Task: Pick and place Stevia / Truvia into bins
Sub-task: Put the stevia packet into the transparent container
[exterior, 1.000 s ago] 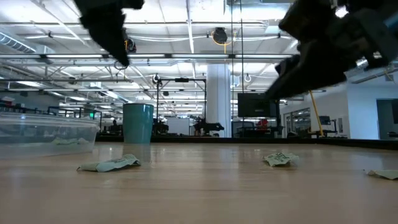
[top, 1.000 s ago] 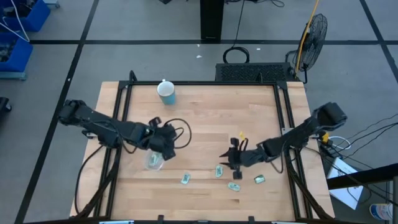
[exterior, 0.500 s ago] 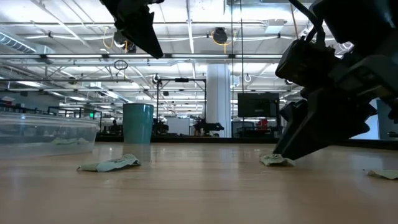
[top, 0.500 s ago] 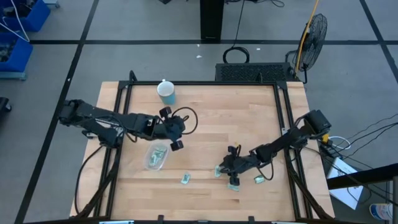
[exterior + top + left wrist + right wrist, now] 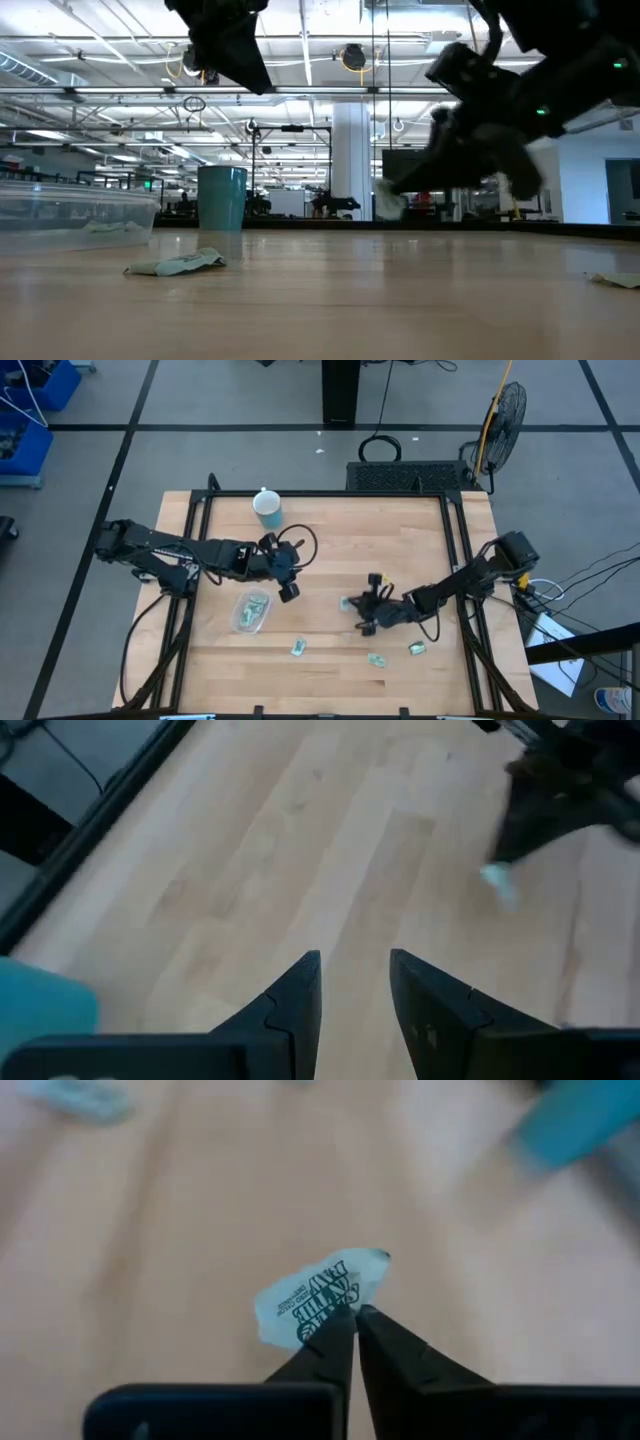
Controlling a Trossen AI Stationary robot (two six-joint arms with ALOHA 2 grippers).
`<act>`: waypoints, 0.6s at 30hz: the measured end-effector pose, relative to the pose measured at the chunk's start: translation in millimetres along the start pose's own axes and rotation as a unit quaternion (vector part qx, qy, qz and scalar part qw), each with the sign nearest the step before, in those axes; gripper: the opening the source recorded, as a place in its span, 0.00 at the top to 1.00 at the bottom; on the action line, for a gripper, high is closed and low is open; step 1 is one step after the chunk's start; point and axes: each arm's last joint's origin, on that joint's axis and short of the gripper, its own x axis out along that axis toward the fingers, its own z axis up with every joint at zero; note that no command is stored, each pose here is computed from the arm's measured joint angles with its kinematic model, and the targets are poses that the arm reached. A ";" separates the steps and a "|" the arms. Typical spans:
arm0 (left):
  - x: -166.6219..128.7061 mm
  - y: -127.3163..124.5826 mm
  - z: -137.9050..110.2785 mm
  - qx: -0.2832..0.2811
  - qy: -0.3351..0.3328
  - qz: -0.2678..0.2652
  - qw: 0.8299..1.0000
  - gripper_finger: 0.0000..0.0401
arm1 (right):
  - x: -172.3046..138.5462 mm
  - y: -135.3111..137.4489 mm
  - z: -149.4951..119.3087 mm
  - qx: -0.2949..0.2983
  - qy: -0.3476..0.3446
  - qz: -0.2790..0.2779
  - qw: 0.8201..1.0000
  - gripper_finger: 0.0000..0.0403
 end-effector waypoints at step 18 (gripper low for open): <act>58.9 -23.9 11.7 0.041 -0.068 -0.014 0.997 0.61 | 7.5 -48.3 39.6 -0.051 -0.122 -0.186 0.974 0.99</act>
